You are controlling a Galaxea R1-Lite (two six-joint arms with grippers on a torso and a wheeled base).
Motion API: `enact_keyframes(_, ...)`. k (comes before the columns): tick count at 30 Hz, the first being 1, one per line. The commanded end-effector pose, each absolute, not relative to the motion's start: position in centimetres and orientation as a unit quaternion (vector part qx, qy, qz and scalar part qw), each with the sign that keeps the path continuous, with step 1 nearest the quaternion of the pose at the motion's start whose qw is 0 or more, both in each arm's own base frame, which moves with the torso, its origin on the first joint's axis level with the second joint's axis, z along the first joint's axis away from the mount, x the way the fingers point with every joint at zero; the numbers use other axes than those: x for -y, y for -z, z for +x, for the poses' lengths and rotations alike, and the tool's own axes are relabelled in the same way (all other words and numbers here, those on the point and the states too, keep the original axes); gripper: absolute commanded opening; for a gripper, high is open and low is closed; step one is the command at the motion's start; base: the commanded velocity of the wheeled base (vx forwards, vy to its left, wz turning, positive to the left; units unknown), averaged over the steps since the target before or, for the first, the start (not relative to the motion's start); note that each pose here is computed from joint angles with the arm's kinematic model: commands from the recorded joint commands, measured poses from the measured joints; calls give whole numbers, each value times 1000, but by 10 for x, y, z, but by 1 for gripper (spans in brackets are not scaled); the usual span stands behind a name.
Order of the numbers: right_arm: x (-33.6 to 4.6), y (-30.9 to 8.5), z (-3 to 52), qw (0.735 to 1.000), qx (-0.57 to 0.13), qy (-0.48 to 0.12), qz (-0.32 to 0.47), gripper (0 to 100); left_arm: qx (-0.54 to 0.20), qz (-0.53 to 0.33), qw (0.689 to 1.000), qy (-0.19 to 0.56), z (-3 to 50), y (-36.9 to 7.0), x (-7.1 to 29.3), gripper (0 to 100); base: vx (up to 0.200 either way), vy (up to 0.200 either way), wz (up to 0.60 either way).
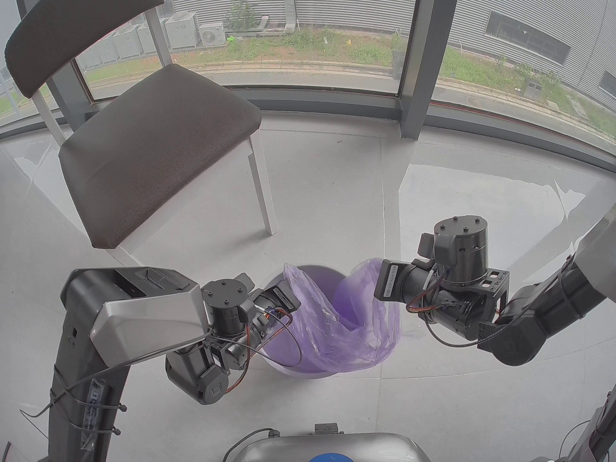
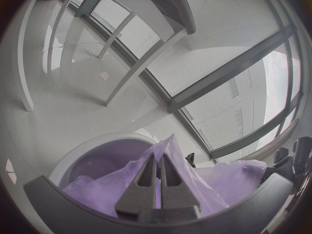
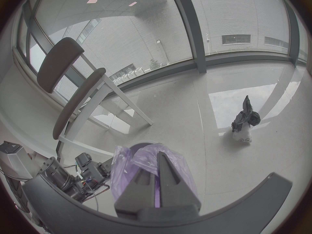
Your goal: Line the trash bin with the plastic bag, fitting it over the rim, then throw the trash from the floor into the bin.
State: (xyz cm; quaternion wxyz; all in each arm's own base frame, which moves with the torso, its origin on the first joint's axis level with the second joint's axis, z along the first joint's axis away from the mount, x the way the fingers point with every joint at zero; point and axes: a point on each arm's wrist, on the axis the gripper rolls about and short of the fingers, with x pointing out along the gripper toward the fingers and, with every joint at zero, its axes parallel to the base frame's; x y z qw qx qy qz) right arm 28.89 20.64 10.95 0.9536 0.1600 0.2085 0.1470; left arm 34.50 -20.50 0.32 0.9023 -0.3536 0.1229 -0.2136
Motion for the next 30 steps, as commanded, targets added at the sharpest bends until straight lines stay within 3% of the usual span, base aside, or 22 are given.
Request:
enact_keyframes(1, -213, -105, 286, 952, -215, -155, 156, 0, -116, -343, 909, 208, 346, 1, 204, 0, 0, 0, 0)
enact_keyframes(8, -225, -103, 284, 949, -216, -168, 154, 0, -104, -258, 942, 187, 347, 2, 184, 0, 0, 0, 0)
enact_keyframes(16, -234, -106, 295, 956, -195, -148, 159, 0, -78, -264, 944, 182, 348, -27, 159, 0, 0, 0, 0)
enact_keyframes(30, -251, -99, 307, 960, -176, -116, 185, 0, -113, -223, 942, 224, 323, -37, 133, 0, 0, 0, 0)
